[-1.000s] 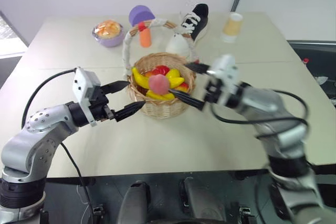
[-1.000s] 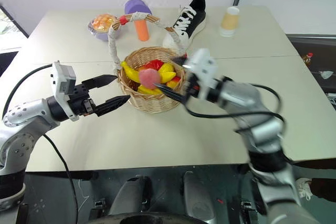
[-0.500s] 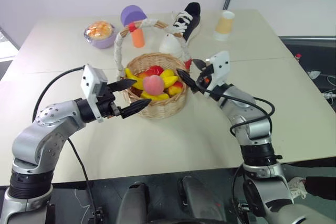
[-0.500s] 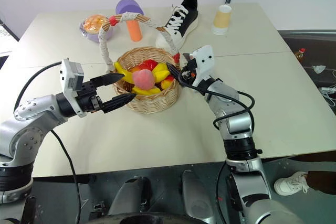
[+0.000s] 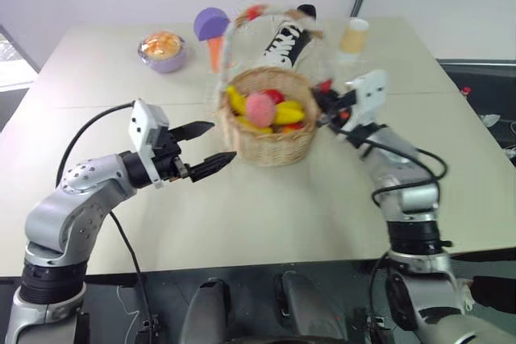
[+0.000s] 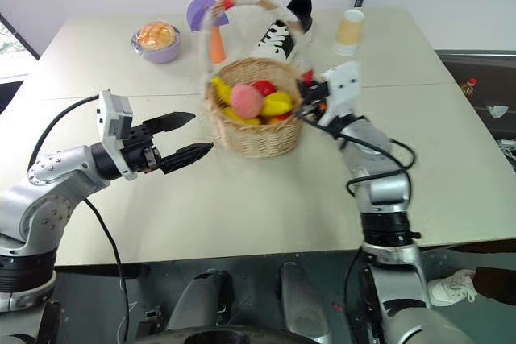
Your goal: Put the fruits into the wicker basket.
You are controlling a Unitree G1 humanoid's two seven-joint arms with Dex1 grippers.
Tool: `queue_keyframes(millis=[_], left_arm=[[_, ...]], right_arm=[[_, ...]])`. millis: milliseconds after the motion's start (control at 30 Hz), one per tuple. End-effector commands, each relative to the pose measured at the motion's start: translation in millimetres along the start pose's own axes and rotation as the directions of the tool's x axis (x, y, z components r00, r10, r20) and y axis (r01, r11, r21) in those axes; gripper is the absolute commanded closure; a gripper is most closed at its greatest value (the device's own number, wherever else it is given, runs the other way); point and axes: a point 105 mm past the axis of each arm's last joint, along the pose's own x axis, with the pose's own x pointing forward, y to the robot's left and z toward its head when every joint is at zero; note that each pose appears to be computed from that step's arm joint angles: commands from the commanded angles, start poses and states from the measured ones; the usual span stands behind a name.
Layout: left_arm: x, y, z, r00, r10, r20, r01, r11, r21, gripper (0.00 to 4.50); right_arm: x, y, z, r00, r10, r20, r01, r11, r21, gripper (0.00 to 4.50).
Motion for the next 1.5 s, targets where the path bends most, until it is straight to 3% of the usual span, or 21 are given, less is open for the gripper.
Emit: queue_keyframes(millis=[33, 233, 367, 600, 800, 933, 1033, 1167, 1267, 1500], left_arm=[[7, 0, 8, 0.999, -0.039, 0.027, 0.038, 0.999, 0.036, 0.00], [17, 3, 8, 0.997, -0.065, 0.034, 0.064, 0.997, 0.038, 0.00], [19, 5, 7, 0.997, -0.066, 0.037, 0.064, 0.997, 0.040, 0.00], [18, 11, 4, 0.998, -0.046, 0.032, 0.045, 0.998, 0.037, 0.00], [6, 29, -2, 0.999, 0.045, 0.019, -0.045, 0.999, -0.013, 0.00], [-17, 49, -26, 0.982, 0.180, -0.050, -0.183, 0.982, -0.056, 0.00], [-37, 60, -41, 0.960, 0.267, -0.087, -0.273, 0.960, -0.067, 0.00], [-59, 72, -53, 0.917, 0.386, -0.097, -0.394, 0.916, -0.082, 0.00], [-73, 73, -62, 0.893, 0.436, -0.114, -0.445, 0.893, -0.069, 0.00], [-89, 66, -65, 0.856, 0.505, -0.109, -0.514, 0.855, -0.072, 0.00]], right_arm=[[-31, -70, 34, 0.965, -0.244, 0.096, 0.253, 0.962, -0.098, 4.49], [-68, -147, 17, 0.835, -0.550, 0.027, 0.548, 0.827, -0.121, 4.49], [-73, -155, 9, 0.819, -0.574, 0.016, 0.572, 0.811, -0.124, 4.49], [-88, -158, 17, 0.806, -0.592, 0.032, 0.589, 0.794, -0.152, 1.13], [-119, -156, 25, 0.837, -0.547, 0.009, 0.536, 0.816, -0.216, 1.13], [-124, -109, 7, 0.953, -0.284, -0.105, 0.258, 0.943, -0.210, 1.13], [-115, -62, -2, 0.990, -0.043, -0.137, 0.023, 0.989, -0.145, 1.13], [-96, -5, -13, 0.967, 0.212, -0.143, -0.222, 0.973, -0.057, 1.13], [-77, 21, -22, 0.944, 0.301, -0.138, -0.307, 0.951, -0.030, 1.13], [-49, 40, -34, 0.919, 0.376, -0.122, -0.379, 0.925, 0.000, 1.13]])
